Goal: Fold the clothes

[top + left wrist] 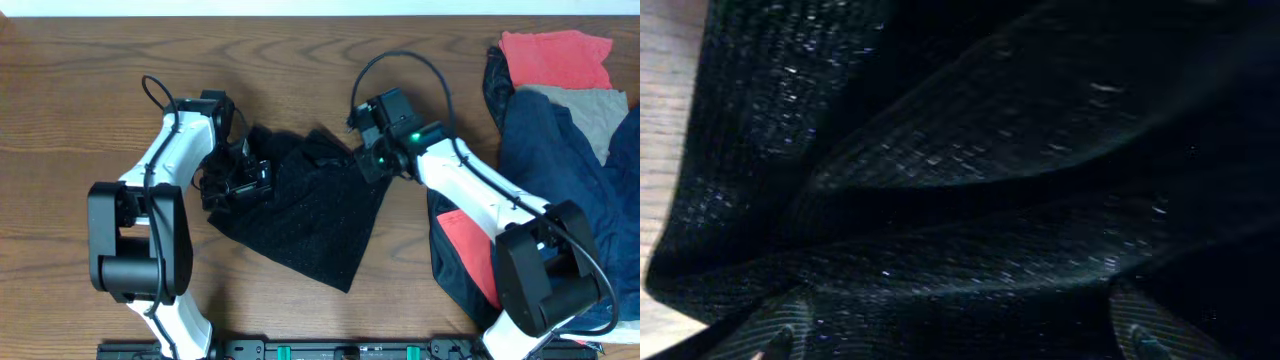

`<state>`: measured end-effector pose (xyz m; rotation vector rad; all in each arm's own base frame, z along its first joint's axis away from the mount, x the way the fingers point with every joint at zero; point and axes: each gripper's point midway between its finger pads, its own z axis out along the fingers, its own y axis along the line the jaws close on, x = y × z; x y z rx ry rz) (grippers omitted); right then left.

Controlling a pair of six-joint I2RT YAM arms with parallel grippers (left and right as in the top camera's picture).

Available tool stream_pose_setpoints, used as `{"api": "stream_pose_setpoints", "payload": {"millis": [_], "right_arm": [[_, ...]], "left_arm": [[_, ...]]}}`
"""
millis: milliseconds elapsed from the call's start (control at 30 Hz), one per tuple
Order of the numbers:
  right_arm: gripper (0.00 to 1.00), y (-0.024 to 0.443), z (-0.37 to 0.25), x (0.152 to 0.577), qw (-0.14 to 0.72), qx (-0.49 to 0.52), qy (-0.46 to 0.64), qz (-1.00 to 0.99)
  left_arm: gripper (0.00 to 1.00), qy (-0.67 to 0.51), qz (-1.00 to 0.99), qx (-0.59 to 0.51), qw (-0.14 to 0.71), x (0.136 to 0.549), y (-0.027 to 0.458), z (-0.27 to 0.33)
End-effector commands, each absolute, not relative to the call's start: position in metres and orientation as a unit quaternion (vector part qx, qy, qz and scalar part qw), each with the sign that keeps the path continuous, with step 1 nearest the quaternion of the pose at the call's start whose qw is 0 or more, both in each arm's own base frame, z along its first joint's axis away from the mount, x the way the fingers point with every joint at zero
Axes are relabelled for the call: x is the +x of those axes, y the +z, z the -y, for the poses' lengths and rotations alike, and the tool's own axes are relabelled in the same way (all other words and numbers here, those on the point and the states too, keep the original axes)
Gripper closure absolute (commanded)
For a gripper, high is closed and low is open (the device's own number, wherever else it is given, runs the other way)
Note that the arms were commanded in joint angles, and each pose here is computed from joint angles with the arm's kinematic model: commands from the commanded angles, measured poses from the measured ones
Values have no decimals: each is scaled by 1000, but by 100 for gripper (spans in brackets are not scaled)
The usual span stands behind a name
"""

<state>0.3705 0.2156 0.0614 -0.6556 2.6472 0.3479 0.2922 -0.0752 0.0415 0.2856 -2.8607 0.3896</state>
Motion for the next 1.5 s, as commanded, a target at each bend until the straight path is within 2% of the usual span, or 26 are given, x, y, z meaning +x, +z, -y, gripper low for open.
{"api": "stream_pose_setpoints", "payload": {"millis": [0,100,200,333,567,767,900,1067,1100,1133,1167,1200,1233,1267,1333,1467], "right_arm": [[75,57,-204,377,199,-219,92,-951],[69,55,-205,372,192,-223,91,-952],[66,56,-208,372,193,-225,91,-951],[62,56,-208,372,194,-226,92,-950],[60,55,-209,369,189,-224,94,-952],[60,54,-207,366,181,-218,93,-955],[60,53,-207,365,177,-218,92,-955],[61,53,-206,365,177,-218,92,-955],[62,53,-206,365,177,-218,92,-955],[64,53,-206,365,178,-218,91,-955],[66,53,-206,365,178,-217,91,-955],[66,55,-205,366,180,-216,92,-955],[66,57,-204,366,180,-215,91,-955],[65,61,-203,367,184,-214,90,-955],[65,72,-201,368,194,-211,92,-954],[64,103,-191,372,226,-200,95,-949]], "left_arm": [[1,170,980,90,50,307,79,81],[2,181,980,78,-19,320,108,81],[2,192,978,17,-79,326,132,87],[2,211,972,-56,-90,320,139,100],[2,147,982,-108,-54,314,90,100],[2,37,998,-45,-36,337,42,61],[2,39,998,-32,-25,347,12,59],[0,70,997,-30,24,334,-15,70],[4,69,997,-30,31,332,-19,70],[15,68,996,-32,38,330,-22,69],[30,68,996,-37,41,328,-23,69],[55,67,996,-46,42,327,-23,69],[62,65,996,-47,41,328,-23,68],[66,62,996,-45,36,331,-21,65],[79,49,998,-37,24,337,-18,55],[85,-9,1000,16,-5,354,-6,10]]}}
